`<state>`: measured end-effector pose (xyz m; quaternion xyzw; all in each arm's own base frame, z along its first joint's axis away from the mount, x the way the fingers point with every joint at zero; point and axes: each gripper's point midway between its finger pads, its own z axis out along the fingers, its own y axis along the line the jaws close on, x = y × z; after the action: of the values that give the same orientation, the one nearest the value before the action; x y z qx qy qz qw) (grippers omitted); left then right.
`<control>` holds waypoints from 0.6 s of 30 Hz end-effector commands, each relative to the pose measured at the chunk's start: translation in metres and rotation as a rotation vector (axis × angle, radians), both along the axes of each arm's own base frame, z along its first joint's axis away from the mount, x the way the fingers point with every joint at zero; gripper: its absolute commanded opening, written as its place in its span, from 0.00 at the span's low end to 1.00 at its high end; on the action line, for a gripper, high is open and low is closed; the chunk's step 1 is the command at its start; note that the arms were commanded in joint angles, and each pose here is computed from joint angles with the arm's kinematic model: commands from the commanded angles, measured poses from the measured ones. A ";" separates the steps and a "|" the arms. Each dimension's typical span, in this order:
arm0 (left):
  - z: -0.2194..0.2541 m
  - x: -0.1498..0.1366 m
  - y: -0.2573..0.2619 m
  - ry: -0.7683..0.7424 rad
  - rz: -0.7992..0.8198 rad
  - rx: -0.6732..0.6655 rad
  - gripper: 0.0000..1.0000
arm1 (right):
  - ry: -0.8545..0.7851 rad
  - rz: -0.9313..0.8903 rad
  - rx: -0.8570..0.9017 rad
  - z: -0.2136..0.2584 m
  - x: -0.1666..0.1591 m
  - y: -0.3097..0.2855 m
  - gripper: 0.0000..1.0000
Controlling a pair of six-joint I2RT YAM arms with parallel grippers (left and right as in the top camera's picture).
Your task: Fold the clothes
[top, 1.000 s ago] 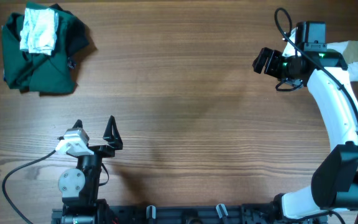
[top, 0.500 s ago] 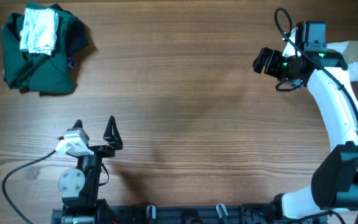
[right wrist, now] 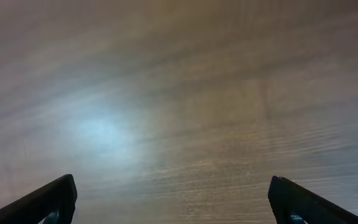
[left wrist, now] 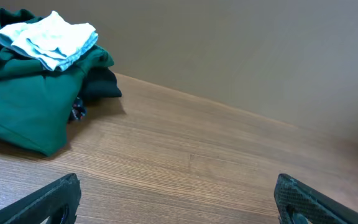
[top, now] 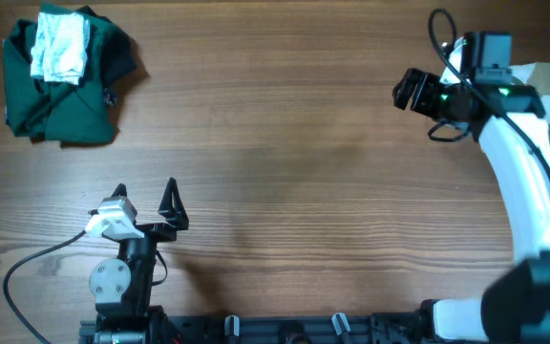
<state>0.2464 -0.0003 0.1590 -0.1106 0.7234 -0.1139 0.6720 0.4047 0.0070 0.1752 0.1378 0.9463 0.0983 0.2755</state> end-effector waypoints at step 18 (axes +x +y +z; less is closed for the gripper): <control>-0.002 0.000 0.003 0.001 0.016 0.006 1.00 | -0.553 -0.108 -0.125 0.075 -0.108 -0.020 1.00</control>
<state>0.2464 -0.0002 0.1590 -0.1108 0.7233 -0.1138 0.6720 0.3135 -0.0109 0.2693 0.1385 0.8444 0.0653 0.5134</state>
